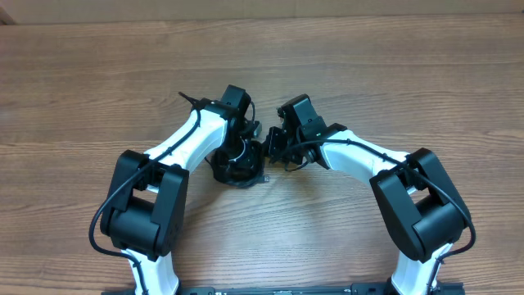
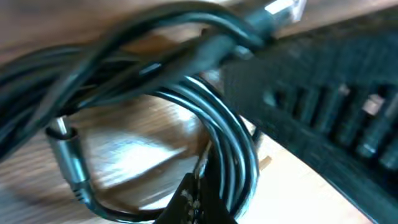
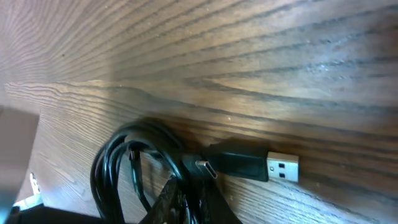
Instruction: Untangle cables
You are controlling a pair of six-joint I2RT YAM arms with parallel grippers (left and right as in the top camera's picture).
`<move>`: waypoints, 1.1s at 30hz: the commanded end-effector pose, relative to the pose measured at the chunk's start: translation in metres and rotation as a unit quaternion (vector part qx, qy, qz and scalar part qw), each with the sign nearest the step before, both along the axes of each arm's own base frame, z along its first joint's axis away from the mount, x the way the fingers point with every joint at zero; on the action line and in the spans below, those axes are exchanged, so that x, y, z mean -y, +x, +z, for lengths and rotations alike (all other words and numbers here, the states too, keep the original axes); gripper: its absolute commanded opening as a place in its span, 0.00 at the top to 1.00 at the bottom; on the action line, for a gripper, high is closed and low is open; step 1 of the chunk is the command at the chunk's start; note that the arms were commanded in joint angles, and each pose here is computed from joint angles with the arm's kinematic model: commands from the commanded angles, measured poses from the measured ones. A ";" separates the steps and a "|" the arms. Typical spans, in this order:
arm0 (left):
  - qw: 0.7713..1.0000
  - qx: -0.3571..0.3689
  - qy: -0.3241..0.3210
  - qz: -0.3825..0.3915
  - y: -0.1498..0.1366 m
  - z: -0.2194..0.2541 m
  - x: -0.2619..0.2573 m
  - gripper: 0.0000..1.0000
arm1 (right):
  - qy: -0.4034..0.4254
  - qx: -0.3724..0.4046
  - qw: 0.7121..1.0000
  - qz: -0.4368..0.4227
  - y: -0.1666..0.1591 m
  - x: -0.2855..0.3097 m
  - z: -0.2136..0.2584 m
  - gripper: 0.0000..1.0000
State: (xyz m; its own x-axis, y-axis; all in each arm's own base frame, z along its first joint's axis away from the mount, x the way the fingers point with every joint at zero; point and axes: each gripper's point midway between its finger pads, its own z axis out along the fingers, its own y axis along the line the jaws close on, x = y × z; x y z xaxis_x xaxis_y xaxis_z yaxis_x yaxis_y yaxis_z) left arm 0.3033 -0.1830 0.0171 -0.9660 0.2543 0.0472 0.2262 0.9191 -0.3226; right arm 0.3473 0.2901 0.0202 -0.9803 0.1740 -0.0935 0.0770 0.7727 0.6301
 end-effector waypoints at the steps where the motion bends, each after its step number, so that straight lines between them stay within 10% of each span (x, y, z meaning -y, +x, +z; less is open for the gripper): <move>1: 0.999 -0.006 -0.051 -0.010 0.008 0.020 0.010 0.88 | 0.007 -0.002 1.000 0.006 0.000 -0.002 -0.001 0.92; 33: 0.975 -0.021 0.180 0.129 -0.002 -0.012 -0.083 0.63 | 0.053 -0.009 0.997 0.061 -0.007 -0.001 0.010 0.77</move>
